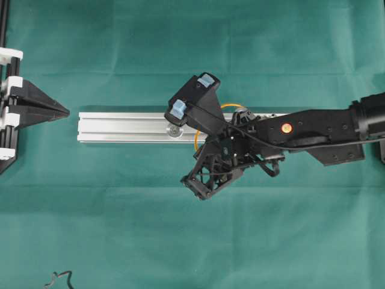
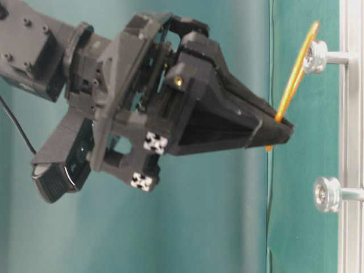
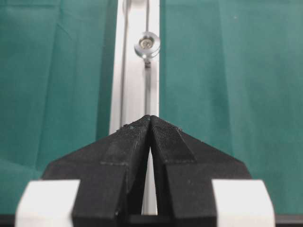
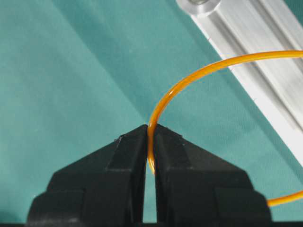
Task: Hook the rubber onto the shaft.
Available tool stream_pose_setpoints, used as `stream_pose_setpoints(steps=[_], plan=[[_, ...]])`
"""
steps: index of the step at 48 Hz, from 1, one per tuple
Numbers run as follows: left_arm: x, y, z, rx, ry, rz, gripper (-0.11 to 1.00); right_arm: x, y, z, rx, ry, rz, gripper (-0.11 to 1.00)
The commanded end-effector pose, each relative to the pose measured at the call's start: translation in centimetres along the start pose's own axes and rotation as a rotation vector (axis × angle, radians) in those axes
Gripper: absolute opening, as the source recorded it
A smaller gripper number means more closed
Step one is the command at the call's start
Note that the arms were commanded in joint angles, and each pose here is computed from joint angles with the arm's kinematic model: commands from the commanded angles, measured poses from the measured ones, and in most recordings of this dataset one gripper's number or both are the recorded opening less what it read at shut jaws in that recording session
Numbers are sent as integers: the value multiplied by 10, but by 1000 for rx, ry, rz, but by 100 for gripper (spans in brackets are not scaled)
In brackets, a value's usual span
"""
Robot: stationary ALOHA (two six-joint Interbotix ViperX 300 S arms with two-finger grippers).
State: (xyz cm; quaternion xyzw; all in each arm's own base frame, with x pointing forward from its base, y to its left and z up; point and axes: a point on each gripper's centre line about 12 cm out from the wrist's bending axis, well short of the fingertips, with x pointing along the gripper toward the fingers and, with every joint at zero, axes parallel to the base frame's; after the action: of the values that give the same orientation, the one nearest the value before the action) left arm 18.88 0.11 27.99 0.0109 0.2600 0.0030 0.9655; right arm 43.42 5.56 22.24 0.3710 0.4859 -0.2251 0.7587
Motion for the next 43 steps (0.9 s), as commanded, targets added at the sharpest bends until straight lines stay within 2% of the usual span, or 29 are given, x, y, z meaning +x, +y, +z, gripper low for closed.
stream_pose_setpoints(steps=[1, 22, 43], plan=[[-3, 1, 12, 2, -28, 2, 0, -11, 8, 11, 6, -33, 37, 6], [-3, 1, 12, 3, -28, 3, 0, -4, 10, 36, 28, -72, 33, 6], [-3, 1, 12, 3, -31, 3, 0, 7, 20, 48, 25, -82, 38, 6]])
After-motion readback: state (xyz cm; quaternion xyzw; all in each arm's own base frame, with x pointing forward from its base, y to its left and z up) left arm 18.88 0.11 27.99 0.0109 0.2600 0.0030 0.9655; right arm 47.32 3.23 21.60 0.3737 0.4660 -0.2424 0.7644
